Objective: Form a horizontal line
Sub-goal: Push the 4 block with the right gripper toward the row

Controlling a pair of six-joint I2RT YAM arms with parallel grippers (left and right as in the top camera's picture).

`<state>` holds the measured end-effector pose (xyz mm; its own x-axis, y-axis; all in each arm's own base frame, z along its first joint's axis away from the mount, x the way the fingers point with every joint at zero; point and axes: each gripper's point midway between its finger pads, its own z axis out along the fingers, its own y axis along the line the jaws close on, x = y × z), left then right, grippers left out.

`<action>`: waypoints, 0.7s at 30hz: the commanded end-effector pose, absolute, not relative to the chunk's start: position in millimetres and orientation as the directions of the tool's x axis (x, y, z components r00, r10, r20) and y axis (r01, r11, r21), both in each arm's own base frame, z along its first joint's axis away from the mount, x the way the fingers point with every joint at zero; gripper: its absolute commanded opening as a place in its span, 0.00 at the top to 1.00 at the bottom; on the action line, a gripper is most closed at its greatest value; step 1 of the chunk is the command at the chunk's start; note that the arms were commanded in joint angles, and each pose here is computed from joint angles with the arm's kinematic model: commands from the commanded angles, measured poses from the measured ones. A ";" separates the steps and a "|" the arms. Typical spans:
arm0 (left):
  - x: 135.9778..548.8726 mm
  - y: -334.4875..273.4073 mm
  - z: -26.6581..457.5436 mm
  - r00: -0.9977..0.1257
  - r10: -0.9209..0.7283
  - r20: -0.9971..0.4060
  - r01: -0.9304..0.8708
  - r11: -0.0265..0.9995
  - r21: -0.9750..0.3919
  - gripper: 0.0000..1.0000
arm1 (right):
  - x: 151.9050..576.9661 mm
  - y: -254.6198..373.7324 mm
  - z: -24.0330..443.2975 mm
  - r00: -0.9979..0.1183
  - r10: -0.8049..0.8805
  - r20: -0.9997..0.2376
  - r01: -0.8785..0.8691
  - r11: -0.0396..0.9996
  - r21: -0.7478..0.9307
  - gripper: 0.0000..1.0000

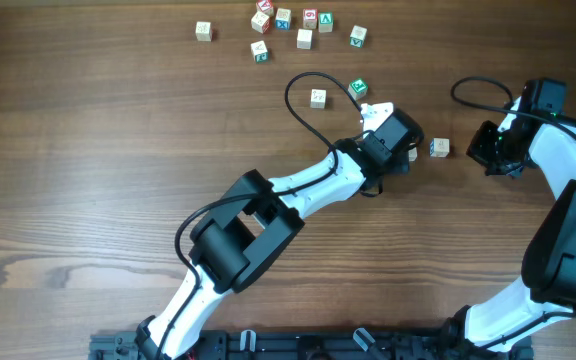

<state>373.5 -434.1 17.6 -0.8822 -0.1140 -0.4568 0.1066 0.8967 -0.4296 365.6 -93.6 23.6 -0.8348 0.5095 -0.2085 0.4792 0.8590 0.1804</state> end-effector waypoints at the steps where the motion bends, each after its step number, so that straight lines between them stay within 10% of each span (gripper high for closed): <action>1: 362.1 -431.0 -22.1 -0.906 -0.089 -0.415 0.091 0.914 -0.395 0.80 | 367.7 -88.4 22.1 -0.849 0.489 -0.202 0.452 0.869 0.203 0.96; 21: 361.9 -447.4 -14.9 -0.884 -0.094 -0.457 0.124 0.897 -0.425 0.81 | 371.0 -66.4 10.8 -0.865 0.481 -0.143 0.423 0.852 0.309 0.96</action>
